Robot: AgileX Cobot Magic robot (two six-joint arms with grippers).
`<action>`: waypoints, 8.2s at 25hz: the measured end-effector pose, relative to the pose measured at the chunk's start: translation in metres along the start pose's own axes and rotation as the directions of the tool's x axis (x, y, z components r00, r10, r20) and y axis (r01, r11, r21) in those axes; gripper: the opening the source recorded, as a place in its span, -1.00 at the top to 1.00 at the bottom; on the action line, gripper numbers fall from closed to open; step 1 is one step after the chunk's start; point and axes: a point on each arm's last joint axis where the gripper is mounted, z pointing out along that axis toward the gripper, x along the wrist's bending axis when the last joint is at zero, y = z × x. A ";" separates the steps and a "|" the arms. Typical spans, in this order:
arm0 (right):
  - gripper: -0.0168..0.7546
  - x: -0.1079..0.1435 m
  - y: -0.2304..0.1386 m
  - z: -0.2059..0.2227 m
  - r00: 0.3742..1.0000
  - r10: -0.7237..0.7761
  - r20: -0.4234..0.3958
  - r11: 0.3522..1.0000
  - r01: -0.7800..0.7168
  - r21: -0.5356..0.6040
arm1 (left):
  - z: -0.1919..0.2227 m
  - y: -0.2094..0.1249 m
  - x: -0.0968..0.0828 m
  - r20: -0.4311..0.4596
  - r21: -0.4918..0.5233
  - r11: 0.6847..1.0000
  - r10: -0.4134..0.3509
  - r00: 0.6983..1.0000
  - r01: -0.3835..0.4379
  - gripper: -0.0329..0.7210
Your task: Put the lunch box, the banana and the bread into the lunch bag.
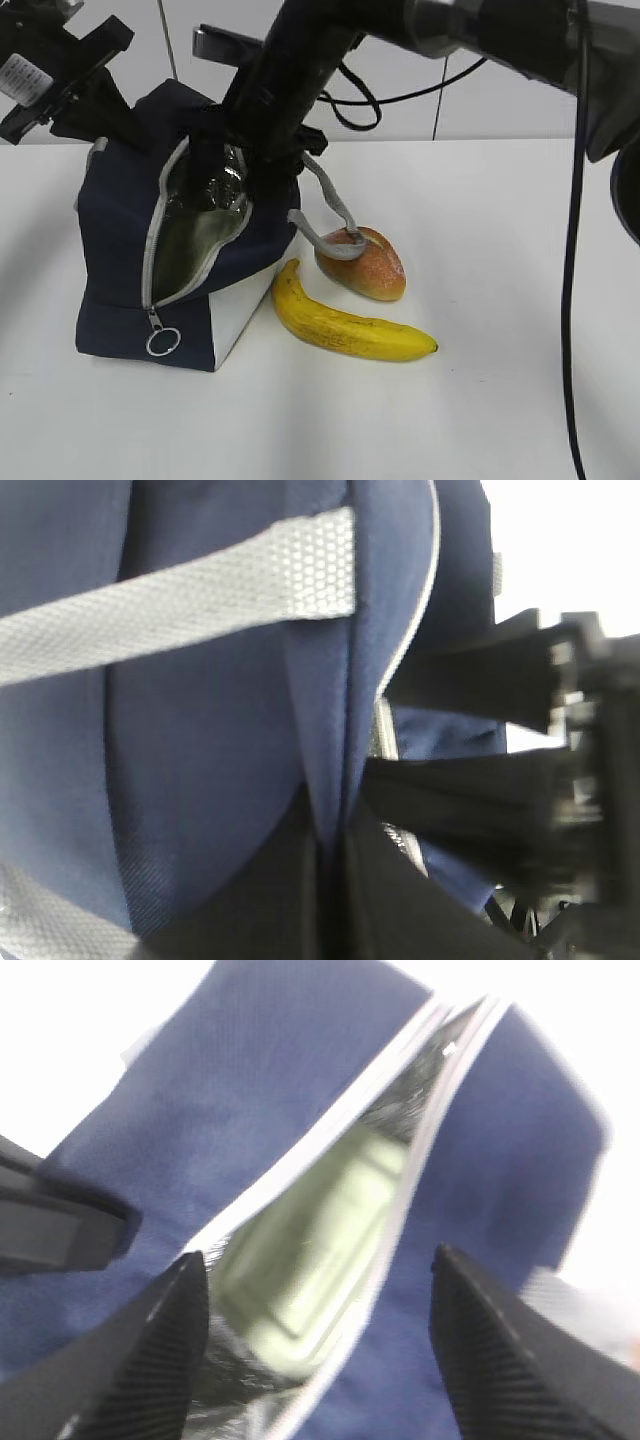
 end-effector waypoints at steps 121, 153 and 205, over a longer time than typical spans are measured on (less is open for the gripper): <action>0.18 0.026 -0.070 -0.137 0.943 -0.332 -0.017 0.896 0.310 -0.319 | 0.000 0.000 0.005 -0.059 0.000 1.000 0.025 0.998 -0.025 0.92; -0.64 -0.001 -0.034 -0.026 0.930 -0.237 -0.280 0.950 0.162 -0.269 | 0.000 0.001 0.005 -0.056 -0.006 1.000 0.023 0.998 -0.024 0.92; -0.61 -0.132 -0.068 0.014 0.935 -0.328 0.135 0.931 0.296 0.214 | 0.000 0.002 0.006 -0.061 -0.019 0.999 0.024 0.998 -0.026 0.92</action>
